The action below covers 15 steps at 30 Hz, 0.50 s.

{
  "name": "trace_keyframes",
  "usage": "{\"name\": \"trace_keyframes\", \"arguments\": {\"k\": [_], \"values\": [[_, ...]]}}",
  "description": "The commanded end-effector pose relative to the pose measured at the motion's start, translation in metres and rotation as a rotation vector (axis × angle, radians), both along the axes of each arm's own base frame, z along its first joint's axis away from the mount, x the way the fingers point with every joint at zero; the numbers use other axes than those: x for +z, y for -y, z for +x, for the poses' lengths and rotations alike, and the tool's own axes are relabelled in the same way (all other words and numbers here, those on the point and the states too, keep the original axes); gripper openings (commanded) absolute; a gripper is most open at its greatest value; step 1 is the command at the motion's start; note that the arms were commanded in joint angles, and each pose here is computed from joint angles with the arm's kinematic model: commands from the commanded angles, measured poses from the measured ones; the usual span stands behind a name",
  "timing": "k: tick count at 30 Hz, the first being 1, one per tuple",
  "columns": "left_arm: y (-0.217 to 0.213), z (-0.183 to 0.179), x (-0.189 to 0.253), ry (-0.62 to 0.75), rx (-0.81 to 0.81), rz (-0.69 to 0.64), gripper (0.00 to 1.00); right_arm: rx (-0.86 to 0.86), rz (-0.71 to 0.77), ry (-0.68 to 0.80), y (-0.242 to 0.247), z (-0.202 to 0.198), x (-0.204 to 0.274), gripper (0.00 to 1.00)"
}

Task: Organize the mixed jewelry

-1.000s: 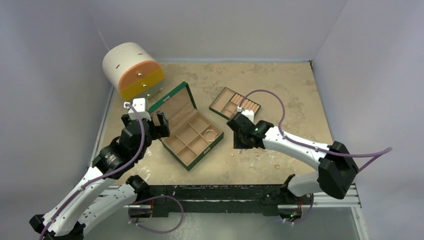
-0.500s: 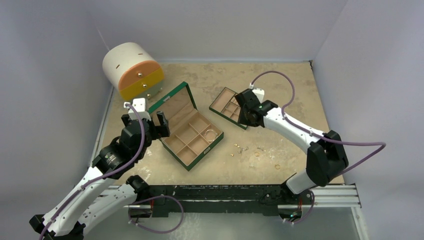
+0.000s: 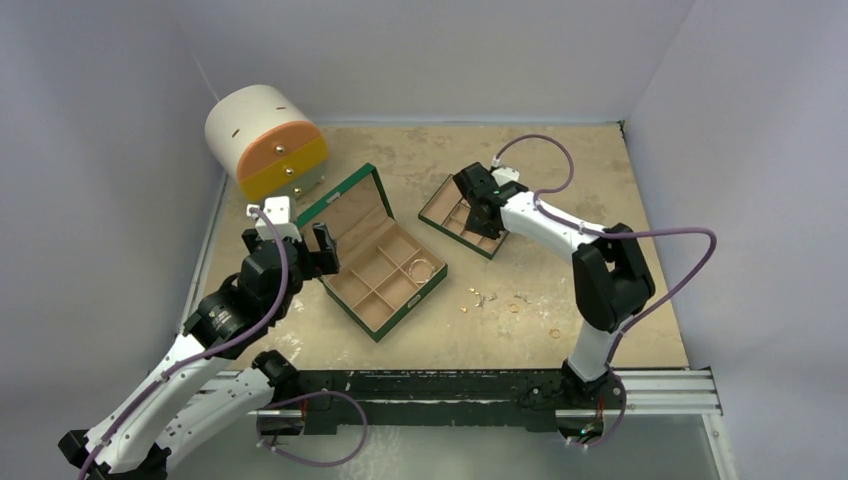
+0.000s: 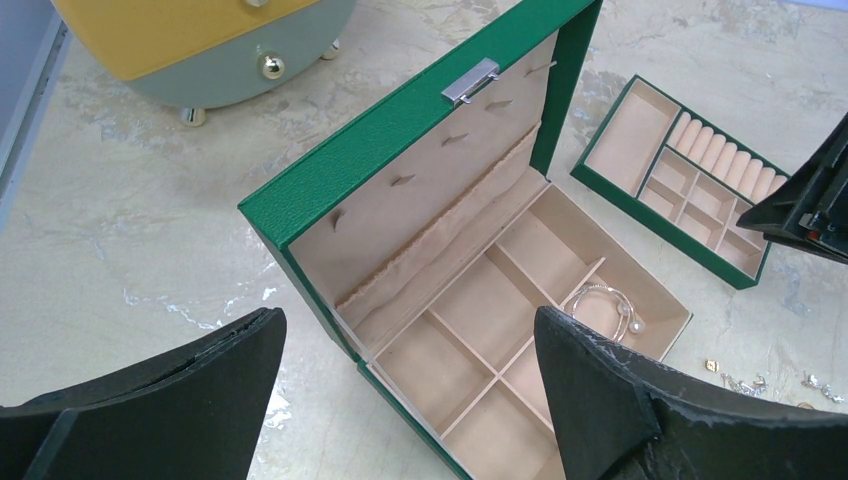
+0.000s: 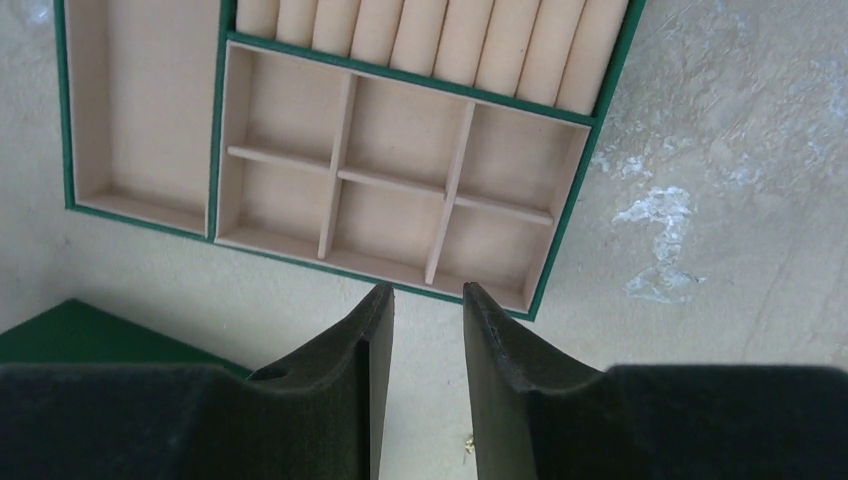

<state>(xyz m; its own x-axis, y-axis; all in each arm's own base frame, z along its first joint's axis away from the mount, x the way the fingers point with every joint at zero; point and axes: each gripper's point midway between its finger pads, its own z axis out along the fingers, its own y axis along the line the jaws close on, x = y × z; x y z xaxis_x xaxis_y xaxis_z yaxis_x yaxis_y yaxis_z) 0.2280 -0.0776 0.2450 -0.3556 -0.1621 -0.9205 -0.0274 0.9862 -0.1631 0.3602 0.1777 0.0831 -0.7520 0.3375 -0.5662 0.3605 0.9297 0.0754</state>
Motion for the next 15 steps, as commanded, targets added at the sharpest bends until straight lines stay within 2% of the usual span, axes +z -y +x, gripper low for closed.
{"name": "trace_keyframes", "arguments": {"k": [1,15], "values": [[0.003,0.002,0.011,0.036,0.000,-0.030,0.95,-0.088,0.043,0.078,-0.003,0.024,0.017,0.35],[0.002,0.002,0.011,0.036,0.005,-0.028,0.95,-0.119,0.096,0.069,-0.031,0.077,0.006,0.35]]}}
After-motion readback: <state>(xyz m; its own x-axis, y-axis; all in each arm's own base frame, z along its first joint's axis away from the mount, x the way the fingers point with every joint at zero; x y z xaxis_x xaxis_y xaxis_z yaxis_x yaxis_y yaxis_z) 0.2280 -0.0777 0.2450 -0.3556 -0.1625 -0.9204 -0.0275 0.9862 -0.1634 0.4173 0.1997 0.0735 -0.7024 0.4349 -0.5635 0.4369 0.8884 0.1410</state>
